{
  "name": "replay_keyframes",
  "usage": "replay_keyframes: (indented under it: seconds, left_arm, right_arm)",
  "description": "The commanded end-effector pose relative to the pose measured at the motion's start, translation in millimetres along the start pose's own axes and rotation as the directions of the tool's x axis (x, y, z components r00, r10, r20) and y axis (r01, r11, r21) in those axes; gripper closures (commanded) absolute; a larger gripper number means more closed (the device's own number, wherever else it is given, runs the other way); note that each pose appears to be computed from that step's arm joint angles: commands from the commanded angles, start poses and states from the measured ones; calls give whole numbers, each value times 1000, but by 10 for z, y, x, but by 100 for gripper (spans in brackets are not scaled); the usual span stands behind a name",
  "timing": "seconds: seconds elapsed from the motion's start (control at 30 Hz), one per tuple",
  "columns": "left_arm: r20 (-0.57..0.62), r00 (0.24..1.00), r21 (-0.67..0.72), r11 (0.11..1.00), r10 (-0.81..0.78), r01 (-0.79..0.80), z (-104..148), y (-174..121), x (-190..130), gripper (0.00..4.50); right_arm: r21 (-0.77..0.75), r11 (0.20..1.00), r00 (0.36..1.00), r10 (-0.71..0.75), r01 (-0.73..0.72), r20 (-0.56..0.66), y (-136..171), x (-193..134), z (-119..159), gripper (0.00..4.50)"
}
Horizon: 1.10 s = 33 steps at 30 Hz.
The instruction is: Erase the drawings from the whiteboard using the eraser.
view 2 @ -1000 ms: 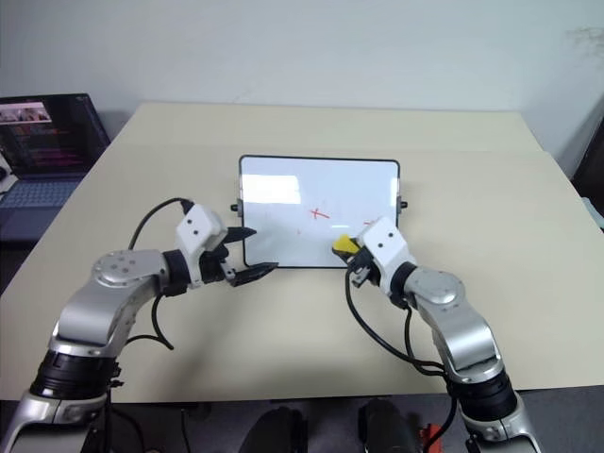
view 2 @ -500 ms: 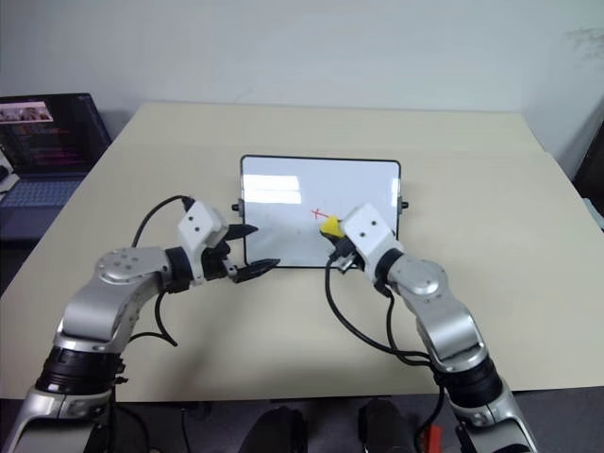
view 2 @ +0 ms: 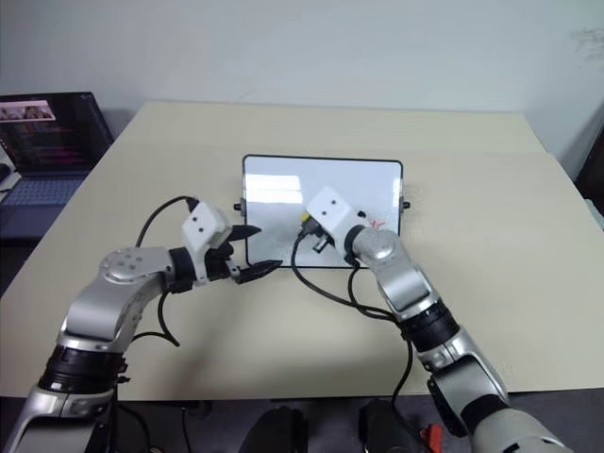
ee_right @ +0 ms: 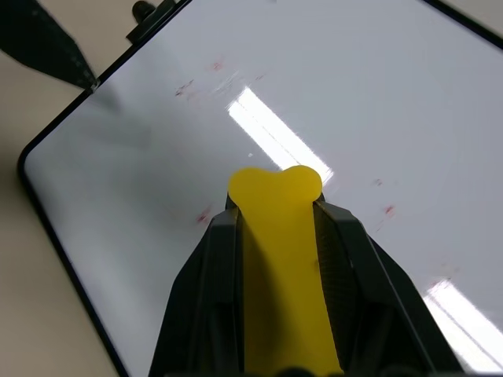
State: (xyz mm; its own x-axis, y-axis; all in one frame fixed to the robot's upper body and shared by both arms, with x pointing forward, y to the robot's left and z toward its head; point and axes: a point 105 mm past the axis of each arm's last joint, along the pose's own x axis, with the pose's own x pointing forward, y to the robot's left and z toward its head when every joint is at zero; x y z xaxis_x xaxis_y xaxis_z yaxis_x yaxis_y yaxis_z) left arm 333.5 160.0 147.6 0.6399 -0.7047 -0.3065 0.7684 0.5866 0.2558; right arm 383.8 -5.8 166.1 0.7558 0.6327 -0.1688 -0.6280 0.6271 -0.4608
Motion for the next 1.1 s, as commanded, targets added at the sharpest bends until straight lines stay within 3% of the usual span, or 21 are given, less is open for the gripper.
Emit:
replay_keyframes:
  seconds: [0.03, 0.33, 0.6, 0.7, 0.87, 1.1]
  left_arm:
    - [29, 1000, 37, 999, 0, -1, 110, -9, -14, 0]
    - [31, 1000, 34, 999, -3, 2, 106, -18, -7, 0]
    - [31, 999, 37, 999, -10, 9, 109, -24, 2, 0]
    - [31, 999, 38, 999, -10, 9, 110, -24, 2, 0]
    - [31, 999, 37, 999, -10, 9, 109, -32, -1, 0]
    - [30, 999, 39, 999, -12, 11, 114, -29, 2, 0]
  right_arm:
    - [-4, 999, 999, -54, 54, -3, -188, -24, -28, 354]
    - [9, 997, 994, 79, -78, -81, 7, -82, -263, 354]
    - [25, 995, 995, -97, 98, -24, -391, -40, -110, 354]
    - [26, 999, 997, -43, 44, -58, -317, -37, -197, 354]
    - [53, 983, 977, 181, -175, -118, 123, -108, -392, 354]
    - [9, 1000, 999, -26, 26, -40, -224, -51, -181, 354]
